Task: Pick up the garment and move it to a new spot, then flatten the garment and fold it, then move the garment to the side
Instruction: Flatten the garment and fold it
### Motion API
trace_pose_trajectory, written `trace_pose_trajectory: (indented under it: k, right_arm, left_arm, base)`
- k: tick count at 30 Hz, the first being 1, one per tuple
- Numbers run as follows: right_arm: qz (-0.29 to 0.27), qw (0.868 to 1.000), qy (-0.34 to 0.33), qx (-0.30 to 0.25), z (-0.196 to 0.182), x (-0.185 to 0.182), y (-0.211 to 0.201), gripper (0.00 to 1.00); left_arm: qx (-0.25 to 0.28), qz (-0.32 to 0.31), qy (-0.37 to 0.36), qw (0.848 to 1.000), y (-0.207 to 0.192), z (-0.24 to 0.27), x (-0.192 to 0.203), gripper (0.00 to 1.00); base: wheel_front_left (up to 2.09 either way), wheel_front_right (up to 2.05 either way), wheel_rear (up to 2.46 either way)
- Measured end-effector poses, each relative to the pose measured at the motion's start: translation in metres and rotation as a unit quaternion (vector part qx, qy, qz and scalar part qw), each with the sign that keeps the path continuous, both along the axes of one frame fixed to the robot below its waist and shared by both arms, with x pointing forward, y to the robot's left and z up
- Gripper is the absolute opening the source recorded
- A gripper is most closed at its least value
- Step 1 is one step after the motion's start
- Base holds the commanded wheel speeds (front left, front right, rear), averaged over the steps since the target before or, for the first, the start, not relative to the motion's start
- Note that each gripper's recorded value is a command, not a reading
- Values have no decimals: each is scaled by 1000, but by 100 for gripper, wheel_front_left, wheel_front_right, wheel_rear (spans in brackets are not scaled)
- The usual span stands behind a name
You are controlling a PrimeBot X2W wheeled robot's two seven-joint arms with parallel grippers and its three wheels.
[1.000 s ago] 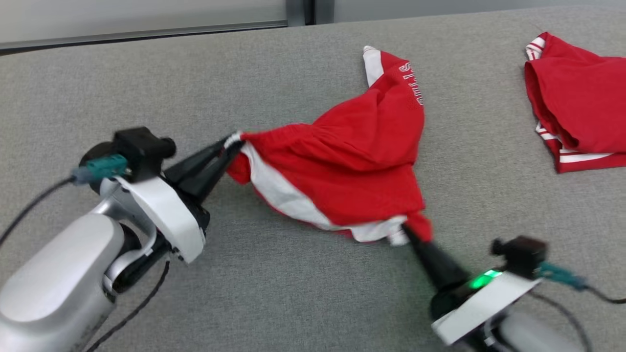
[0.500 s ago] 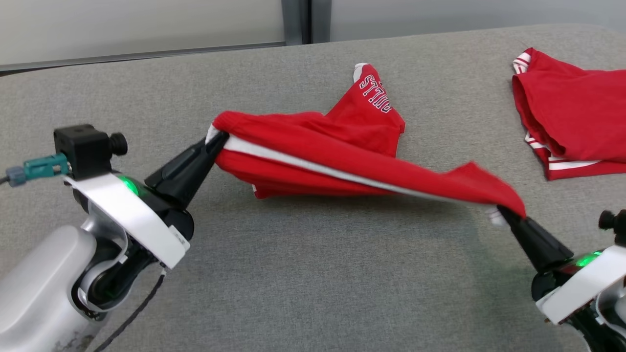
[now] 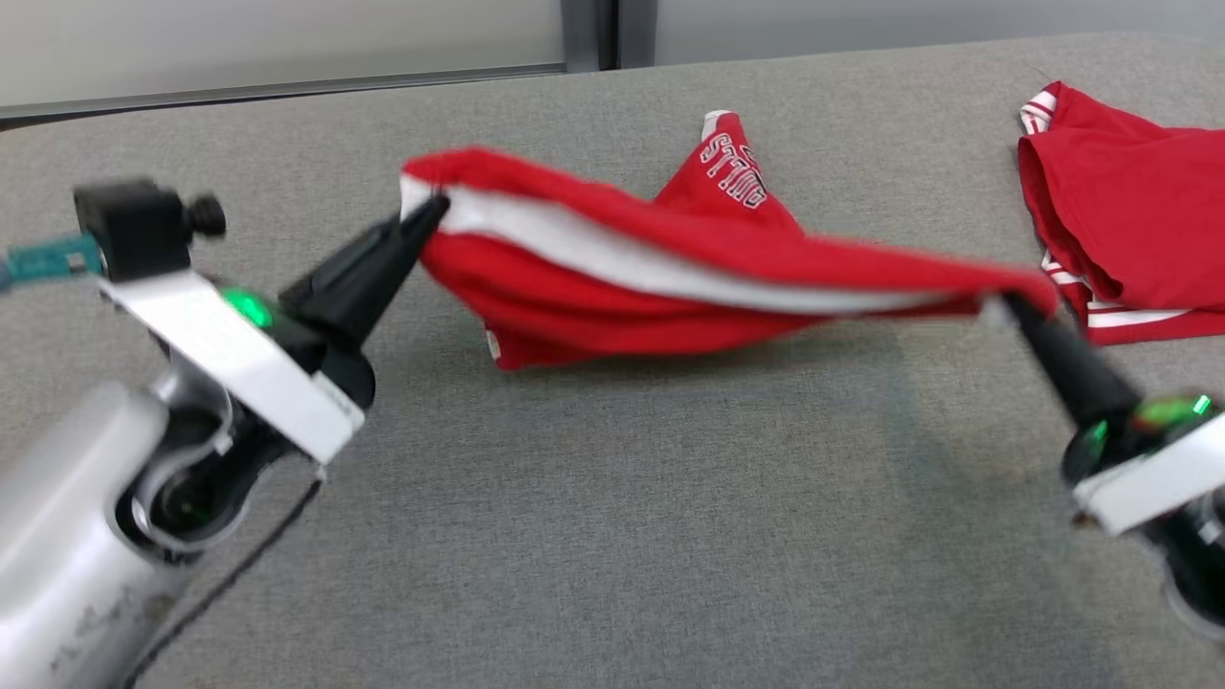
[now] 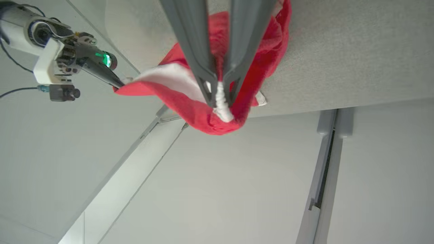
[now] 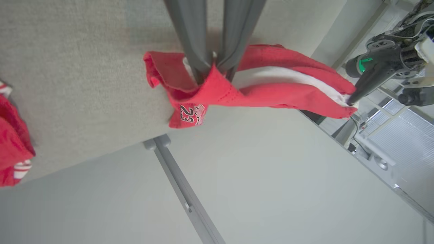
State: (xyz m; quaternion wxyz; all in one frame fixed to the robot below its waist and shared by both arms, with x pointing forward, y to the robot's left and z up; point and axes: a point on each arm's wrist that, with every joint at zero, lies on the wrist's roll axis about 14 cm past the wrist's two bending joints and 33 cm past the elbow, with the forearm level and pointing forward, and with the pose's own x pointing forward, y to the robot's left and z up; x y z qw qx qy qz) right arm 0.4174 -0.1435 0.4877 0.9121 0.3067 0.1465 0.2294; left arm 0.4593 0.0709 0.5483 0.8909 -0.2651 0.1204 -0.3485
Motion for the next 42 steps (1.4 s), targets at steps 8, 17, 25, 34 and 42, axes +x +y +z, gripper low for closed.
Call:
trace_pose_trajectory:
  k: [8, 17, 25, 34, 42]
  right_arm:
    - [-11, 990, -140, -23, 109, 75, -28, 0]
    - [-97, 957, -257, -92, 182, 154, -79, 0]
    - [-75, 962, -229, -131, 147, 149, -81, 0]
    - [-17, 992, 46, -117, -24, 52, -75, 0]
    - [-4, 978, 194, -71, -89, -35, -59, 0]
  left_arm:
    - [-7, -67, -84, 994, -43, 85, 58, 0]
    - [20, -71, -217, 973, -103, 153, 133, 0]
    - [3, -101, -256, 961, -125, 125, 119, 0]
    - [45, -119, 12, 992, -61, -74, 20, 0]
    - [56, -130, 160, 977, -37, -142, -89, 0]
  base:
    - [0, 0, 0]
    - [0, 0, 0]
    - [0, 0, 0]
    - [0, 0, 0]
    - [0, 0, 0]
